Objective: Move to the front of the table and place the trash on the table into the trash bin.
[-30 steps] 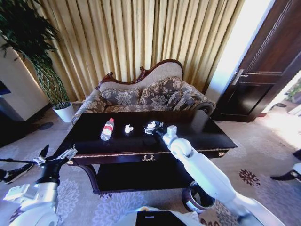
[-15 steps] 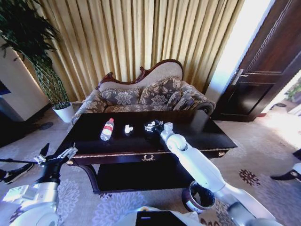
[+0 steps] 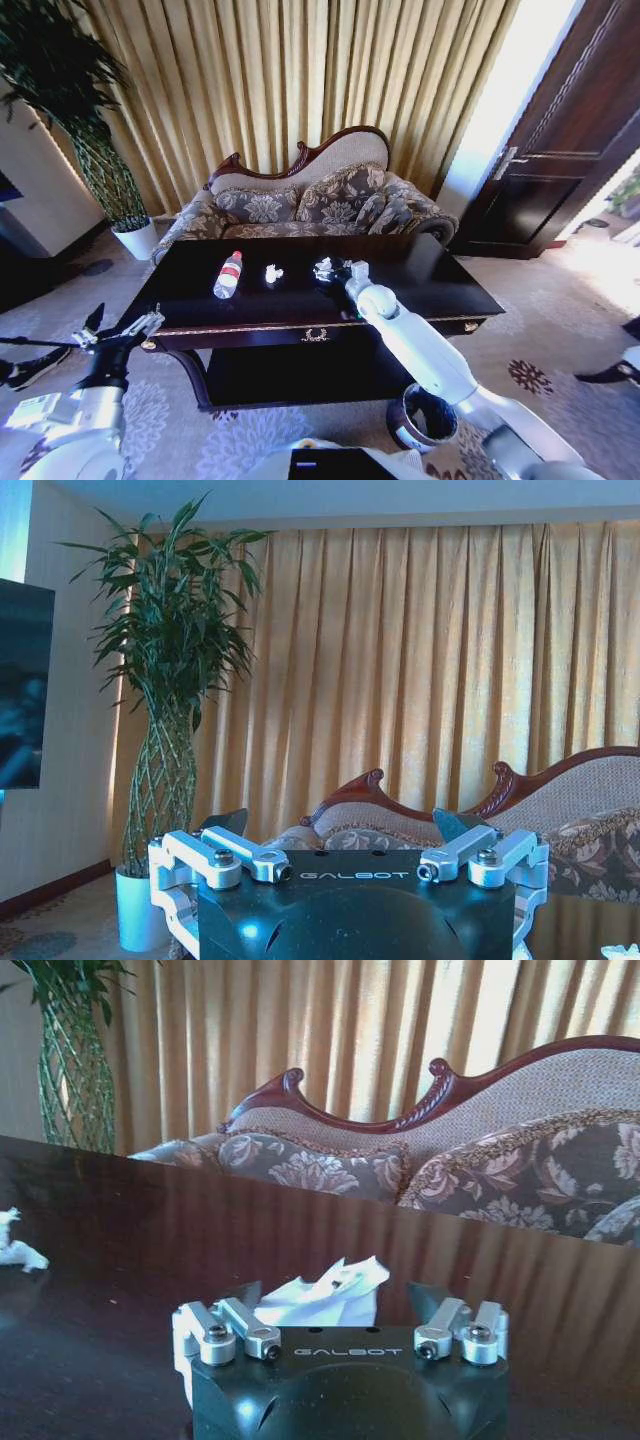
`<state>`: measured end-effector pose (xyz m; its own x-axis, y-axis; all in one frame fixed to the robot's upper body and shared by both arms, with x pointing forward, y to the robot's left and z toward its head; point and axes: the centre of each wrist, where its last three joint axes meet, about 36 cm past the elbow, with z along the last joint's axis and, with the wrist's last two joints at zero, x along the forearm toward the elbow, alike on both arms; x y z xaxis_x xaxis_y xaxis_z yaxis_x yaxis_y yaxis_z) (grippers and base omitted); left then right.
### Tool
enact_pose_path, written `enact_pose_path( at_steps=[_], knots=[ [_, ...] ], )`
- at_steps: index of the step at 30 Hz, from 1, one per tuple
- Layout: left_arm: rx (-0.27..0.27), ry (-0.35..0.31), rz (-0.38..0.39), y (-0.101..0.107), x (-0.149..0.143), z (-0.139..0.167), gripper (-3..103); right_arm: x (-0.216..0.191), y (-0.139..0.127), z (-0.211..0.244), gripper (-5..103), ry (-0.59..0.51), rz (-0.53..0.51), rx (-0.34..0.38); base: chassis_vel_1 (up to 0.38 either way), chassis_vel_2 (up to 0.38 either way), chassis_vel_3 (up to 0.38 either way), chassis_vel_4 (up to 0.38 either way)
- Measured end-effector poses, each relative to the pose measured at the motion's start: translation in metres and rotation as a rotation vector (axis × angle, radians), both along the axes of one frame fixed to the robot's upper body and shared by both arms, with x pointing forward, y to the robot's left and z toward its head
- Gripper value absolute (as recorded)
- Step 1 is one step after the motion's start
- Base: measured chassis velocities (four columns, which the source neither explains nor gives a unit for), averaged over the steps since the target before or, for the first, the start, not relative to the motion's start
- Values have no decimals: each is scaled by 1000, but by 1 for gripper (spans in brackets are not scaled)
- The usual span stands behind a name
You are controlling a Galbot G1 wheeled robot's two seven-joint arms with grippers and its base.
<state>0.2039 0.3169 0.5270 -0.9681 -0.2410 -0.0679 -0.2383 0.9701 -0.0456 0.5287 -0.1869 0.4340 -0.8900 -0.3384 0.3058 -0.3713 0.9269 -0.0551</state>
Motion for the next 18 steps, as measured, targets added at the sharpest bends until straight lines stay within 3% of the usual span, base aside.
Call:
enact_pose_path(
  at_steps=[1,7,9,16,18],
  knots=[
    [0,0,0,0,0,0,100,0,0,0,84,0,0,0,0,0,0,0],
    [0,-4,-1,0,0,0,100,-2,-6,-3,57,5,-12,-7,0,0,0,0],
    [-1,-4,-1,0,1,0,100,-3,-6,-3,57,5,-13,-7,0,0,0,0],
    [-1,-5,-1,0,1,0,100,-3,-6,-1,25,-2,-14,-3,0,0,0,0],
    [-1,-5,-1,0,1,0,100,-3,-6,0,25,-5,-14,-2,0,0,0,0]
  ],
)
